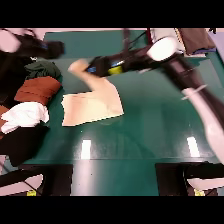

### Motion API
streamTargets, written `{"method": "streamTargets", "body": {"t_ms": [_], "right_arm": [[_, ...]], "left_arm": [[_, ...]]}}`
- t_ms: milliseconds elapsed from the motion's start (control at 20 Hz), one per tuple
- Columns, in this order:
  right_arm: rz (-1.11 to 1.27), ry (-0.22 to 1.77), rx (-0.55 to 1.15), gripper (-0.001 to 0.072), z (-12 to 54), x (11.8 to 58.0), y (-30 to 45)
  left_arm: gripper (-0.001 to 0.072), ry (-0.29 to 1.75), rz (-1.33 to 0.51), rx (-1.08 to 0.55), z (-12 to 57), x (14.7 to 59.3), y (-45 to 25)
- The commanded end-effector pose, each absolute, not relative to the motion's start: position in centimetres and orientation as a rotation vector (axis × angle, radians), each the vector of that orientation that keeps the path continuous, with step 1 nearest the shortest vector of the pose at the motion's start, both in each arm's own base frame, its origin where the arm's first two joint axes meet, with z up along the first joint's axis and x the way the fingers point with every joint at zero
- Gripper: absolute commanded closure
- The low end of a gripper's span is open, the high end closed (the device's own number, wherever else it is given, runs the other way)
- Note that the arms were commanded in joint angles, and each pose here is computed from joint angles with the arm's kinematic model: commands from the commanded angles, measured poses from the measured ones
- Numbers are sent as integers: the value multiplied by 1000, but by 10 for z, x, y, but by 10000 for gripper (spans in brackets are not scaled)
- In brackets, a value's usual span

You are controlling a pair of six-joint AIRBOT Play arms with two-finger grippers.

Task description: Fold the shirts.

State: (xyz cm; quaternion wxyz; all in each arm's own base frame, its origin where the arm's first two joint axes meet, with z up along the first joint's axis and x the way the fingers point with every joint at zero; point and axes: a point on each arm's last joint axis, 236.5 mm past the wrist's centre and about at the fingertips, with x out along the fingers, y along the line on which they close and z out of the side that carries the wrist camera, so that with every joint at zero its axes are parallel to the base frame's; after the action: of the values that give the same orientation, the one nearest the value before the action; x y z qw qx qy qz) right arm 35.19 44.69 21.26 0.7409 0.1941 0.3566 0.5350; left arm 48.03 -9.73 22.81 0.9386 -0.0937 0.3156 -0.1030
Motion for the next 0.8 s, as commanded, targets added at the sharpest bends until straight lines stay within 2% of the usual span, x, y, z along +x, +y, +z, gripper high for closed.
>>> {"method": "streamTargets", "body": {"t_ms": [0,100,200,350,450,500,550,600,750], "right_arm": [[1228,716,488,364,184,337,523],[1271,785,440,406,168,331,516],[1250,823,347,408,155,342,481],[1058,902,291,408,123,377,392],[870,1029,263,404,78,393,315],[785,1109,254,364,51,396,276],[722,1180,293,208,30,397,248],[673,1246,378,123,10,397,228],[624,1356,610,134,-32,402,216]], "left_arm": [[688,521,-82,-163,289,448,-33],[688,543,-81,-162,287,441,-32],[688,574,-115,-162,281,439,-44],[688,583,-186,-133,272,438,-77],[688,591,-235,-113,266,436,-98],[688,591,-254,-110,263,435,-107],[688,588,-271,-106,261,435,-116],[688,587,-287,-102,259,435,-124],[688,572,-322,-96,256,435,-141]]}}
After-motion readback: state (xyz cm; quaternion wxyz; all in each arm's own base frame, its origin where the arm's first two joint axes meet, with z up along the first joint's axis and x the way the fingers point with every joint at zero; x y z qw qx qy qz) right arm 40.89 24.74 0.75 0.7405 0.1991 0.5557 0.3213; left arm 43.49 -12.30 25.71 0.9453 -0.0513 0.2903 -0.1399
